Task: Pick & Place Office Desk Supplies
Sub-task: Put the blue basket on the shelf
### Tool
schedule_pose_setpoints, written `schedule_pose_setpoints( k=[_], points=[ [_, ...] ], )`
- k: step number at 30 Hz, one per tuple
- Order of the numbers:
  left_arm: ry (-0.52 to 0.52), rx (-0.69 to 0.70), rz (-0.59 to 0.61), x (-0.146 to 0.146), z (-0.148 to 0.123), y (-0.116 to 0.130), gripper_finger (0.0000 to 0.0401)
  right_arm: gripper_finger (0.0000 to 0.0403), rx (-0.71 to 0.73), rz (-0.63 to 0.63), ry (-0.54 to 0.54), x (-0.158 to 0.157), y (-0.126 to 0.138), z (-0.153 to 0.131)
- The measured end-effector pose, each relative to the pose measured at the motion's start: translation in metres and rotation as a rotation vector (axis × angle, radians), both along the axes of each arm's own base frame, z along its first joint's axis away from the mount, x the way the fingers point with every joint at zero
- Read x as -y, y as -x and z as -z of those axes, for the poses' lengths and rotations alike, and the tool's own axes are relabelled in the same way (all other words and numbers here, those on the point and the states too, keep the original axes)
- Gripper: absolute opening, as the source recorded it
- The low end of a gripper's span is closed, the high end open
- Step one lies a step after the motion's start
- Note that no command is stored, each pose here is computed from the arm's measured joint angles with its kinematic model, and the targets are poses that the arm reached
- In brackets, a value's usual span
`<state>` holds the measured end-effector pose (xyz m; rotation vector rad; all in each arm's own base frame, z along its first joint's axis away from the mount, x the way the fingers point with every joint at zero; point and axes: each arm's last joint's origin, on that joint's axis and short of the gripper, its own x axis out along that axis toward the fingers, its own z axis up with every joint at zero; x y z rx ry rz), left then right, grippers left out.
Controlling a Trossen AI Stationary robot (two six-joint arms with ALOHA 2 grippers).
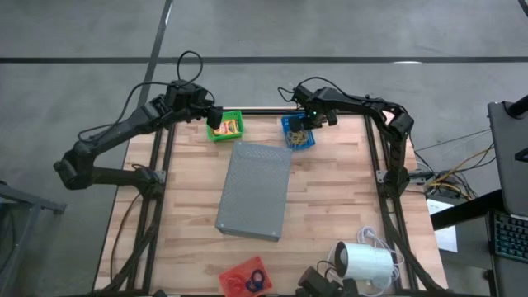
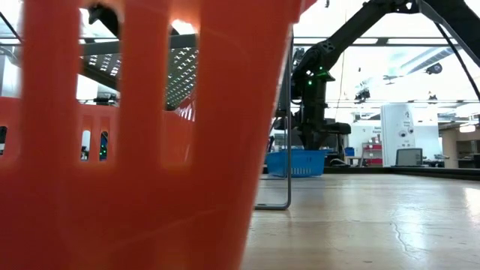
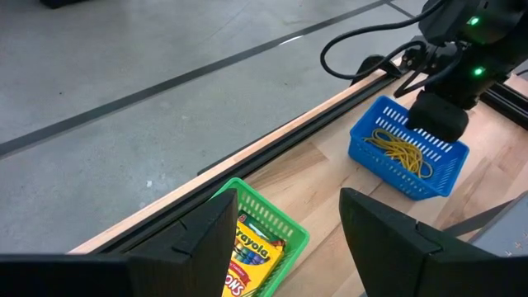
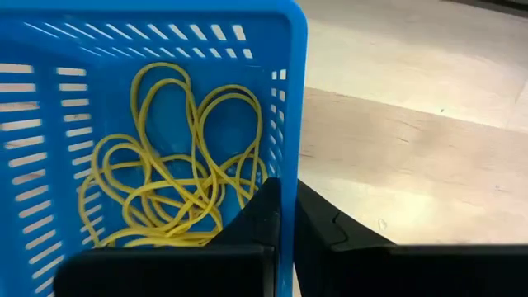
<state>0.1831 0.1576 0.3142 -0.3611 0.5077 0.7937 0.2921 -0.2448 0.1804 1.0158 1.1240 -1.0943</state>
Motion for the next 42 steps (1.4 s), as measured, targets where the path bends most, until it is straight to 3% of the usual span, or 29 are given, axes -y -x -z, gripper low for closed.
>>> schedule_pose_setpoints(
  k=[6,14,23,26,32,42],
  points=[
    [0.000,0.000,0.000,0.000,0.000,0.000,0.0221,0.0010,0.012,-0.048,0.015,-0.005,0.005,-0.017],
    [0.000,0.000,0.000,0.000,0.000,0.000,0.0221,0.0009,0.104,-0.164,0.144,-0.019,0.025,-0.079],
    [0.001,0.000,0.000,0.000,0.000,0.000,0.0221,0.0009,0.355,-0.537,0.281,-0.054,0.055,-0.161],
    [0.001,0.000,0.000,0.000,0.000,0.000,0.0221,0.0009,0.365,-0.631,0.320,-0.065,0.055,-0.184],
    [0.002,0.002,-0.001,0.000,0.000,0.000,0.0221,0.0009,0.319,-0.841,0.356,-0.087,0.033,-0.211],
    [0.002,0.002,-0.001,0.000,0.000,0.000,0.0221,0.0009,0.201,-0.982,0.178,-0.082,-0.019,-0.211]
  ],
)
